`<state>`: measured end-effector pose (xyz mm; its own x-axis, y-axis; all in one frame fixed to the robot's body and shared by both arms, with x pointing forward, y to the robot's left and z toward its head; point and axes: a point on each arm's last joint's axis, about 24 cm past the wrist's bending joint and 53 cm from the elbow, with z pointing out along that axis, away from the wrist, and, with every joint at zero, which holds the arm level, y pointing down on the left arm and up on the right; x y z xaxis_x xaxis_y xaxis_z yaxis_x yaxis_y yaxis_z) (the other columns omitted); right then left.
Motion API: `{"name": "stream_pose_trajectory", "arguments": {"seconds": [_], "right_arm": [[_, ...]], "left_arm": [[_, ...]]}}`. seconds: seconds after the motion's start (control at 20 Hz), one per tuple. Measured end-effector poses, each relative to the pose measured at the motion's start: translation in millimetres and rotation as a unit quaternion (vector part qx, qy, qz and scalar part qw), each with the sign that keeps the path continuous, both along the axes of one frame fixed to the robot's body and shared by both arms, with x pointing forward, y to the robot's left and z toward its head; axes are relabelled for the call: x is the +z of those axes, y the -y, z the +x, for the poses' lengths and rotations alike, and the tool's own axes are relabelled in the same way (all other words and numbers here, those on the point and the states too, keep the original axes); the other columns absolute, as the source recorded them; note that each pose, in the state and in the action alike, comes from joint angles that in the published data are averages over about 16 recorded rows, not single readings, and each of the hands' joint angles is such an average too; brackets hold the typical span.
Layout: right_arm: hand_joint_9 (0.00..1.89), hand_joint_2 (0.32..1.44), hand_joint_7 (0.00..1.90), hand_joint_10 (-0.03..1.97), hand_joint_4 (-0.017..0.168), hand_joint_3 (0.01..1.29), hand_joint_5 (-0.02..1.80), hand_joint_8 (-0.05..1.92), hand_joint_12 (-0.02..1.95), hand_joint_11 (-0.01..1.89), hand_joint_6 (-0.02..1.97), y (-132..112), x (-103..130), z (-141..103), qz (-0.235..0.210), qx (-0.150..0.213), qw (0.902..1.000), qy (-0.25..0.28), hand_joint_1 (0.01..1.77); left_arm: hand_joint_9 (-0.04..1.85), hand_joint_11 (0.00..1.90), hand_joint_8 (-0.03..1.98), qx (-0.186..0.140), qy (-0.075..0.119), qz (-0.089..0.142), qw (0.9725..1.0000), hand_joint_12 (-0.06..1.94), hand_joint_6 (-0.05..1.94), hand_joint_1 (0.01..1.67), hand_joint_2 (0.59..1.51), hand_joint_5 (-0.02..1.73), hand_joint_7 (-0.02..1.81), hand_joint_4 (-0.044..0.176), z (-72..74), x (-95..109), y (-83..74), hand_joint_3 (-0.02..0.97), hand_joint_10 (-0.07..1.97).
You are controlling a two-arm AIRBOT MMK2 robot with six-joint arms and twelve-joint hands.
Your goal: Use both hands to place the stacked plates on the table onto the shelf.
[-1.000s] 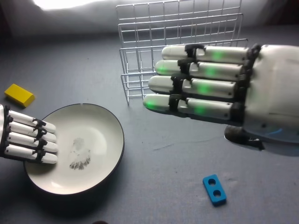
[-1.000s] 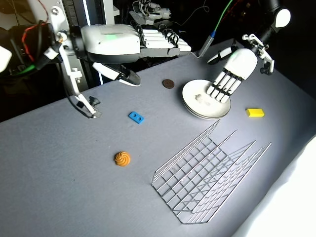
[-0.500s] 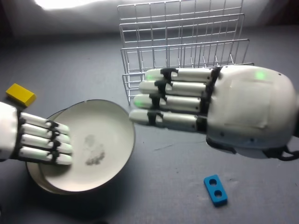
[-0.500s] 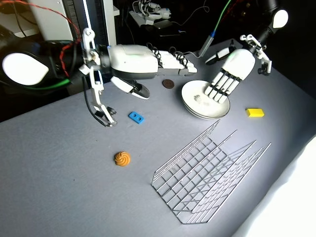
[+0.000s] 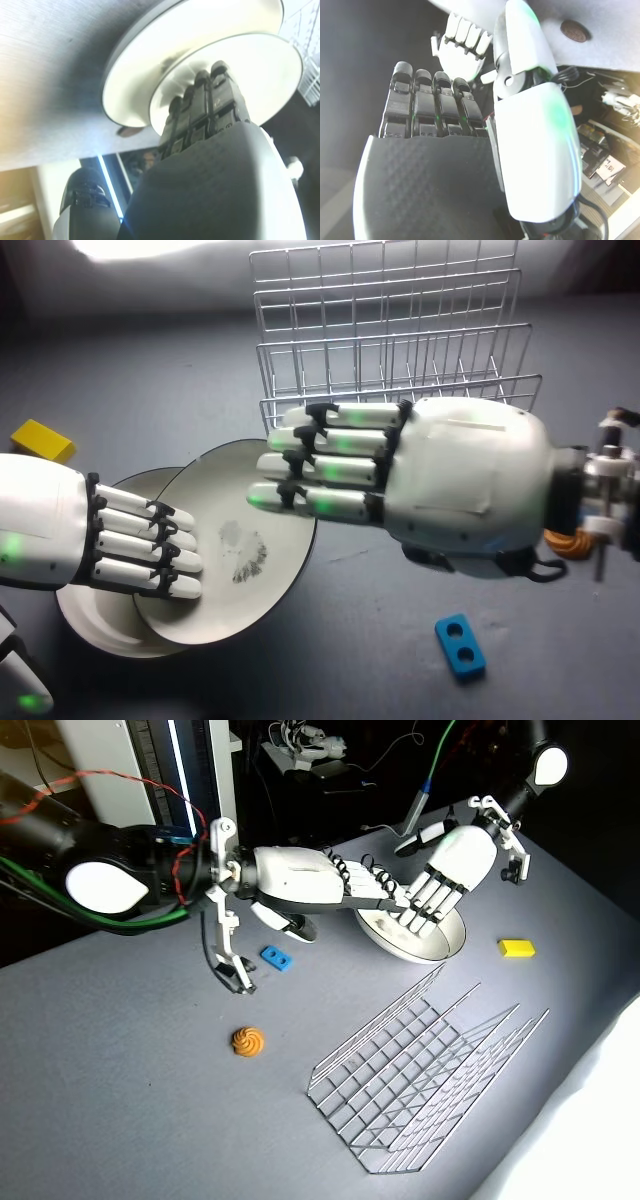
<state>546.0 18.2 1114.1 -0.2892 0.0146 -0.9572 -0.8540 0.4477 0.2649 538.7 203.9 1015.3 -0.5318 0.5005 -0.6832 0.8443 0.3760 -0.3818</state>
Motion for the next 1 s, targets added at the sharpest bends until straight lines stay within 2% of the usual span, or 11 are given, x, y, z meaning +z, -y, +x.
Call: {"name": "stream_pose_trajectory", "arguments": {"seconds": [0.25, 0.55, 0.8, 1.0], "right_arm": [[0.02, 1.02, 0.02, 0.01, 0.001, 0.02, 0.04, 0.01, 0.17, 0.02, 0.02, -24, -16, 10, -0.004, 0.006, 1.0000, -0.006, 1.30], [0.09, 1.03, 0.09, 0.01, 0.001, 0.02, 0.12, 0.01, 0.43, 0.01, 0.02, -50, -33, 21, -0.005, 0.011, 0.9999, -0.010, 1.31], [0.30, 1.06, 0.30, 0.03, 0.000, 0.02, 0.31, 0.01, 0.77, 0.10, 0.03, -64, -42, 25, -0.005, 0.014, 0.9998, -0.010, 1.25], [0.57, 1.05, 0.52, 0.03, -0.002, 0.02, 0.49, 0.11, 0.99, 0.30, 0.20, -72, -42, 26, 0.000, 0.018, 0.9998, -0.005, 1.19]], "left_arm": [[0.02, 0.01, -0.02, 0.001, -0.001, -0.004, 1.0000, -0.01, 0.00, 0.02, 1.018, 0.01, 0.00, 0.004, -0.2, 1, 7.5, 0.019, 0.01], [0.02, 0.01, -0.02, 0.001, -0.001, -0.006, 1.0000, -0.01, 0.01, 0.02, 1.018, 0.00, 0.00, 0.005, 0.2, 3, 11.3, 0.019, 0.01], [0.02, 0.01, -0.02, 0.001, 0.000, -0.006, 1.0000, -0.01, 0.01, 0.02, 1.021, 0.00, 0.00, 0.006, 0.4, 3, 12.5, 0.020, 0.01], [0.02, 0.01, -0.02, 0.001, 0.000, -0.005, 1.0000, -0.01, 0.01, 0.02, 1.021, 0.01, 0.00, 0.004, 0.7, 3, 12.8, 0.020, 0.01]]}}
